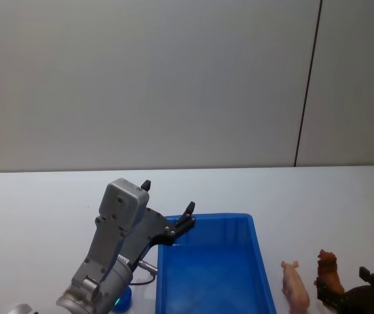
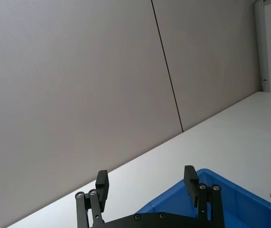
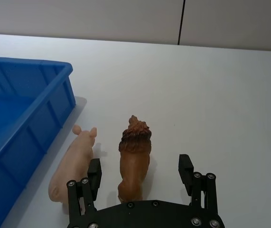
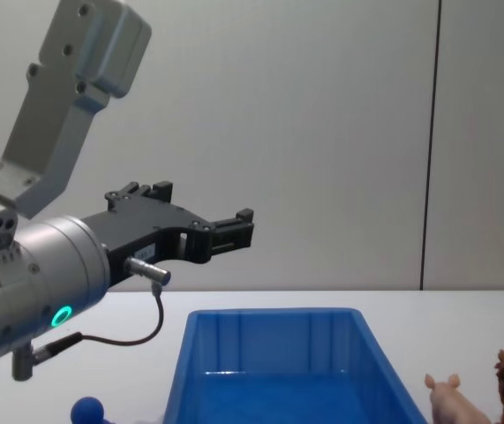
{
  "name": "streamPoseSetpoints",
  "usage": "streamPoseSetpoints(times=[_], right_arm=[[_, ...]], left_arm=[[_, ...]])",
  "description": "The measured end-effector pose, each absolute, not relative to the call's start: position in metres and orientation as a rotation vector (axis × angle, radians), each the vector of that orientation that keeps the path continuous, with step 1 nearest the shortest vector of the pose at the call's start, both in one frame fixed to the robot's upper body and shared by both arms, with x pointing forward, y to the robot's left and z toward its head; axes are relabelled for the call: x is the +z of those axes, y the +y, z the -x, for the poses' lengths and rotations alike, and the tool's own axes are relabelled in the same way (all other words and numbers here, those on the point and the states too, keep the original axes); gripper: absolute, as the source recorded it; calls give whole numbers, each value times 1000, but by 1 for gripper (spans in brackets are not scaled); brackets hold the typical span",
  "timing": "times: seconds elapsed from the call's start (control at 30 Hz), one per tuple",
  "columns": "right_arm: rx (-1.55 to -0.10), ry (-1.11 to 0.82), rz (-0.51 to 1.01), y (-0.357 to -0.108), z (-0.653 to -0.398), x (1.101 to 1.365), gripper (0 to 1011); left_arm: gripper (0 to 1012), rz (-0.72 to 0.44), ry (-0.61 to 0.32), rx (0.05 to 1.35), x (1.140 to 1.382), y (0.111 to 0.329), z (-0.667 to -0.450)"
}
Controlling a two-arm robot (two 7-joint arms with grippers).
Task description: Pick up the two dolls from the table and place them into the box.
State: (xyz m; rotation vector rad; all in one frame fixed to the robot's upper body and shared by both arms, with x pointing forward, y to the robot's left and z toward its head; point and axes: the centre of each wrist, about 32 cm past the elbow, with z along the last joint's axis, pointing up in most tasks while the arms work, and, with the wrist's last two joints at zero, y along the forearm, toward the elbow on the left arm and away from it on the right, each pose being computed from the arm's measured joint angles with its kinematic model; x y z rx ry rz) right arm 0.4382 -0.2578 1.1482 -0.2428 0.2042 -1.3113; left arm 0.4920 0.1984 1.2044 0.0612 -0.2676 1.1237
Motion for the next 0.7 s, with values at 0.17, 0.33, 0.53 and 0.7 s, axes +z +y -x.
streamPoseSetpoints(times=[0.17,0.33,0.53,0.7], right_arm=[[-1310,222,256,-257,-441,1144,961],[-1307,240,269,-256,-444,1141,861],[-1302,265,284,-255,-448,1137,682],[-1298,281,292,-254,-450,1135,518]], left_arm=[[1001,-61,-268,1124,1204,198,-492],[1001,-61,-268,1124,1204,198,-492],[1001,-61,-268,1124,1204,198,-492],[1001,-61,-268,1124,1204,198,-492]])
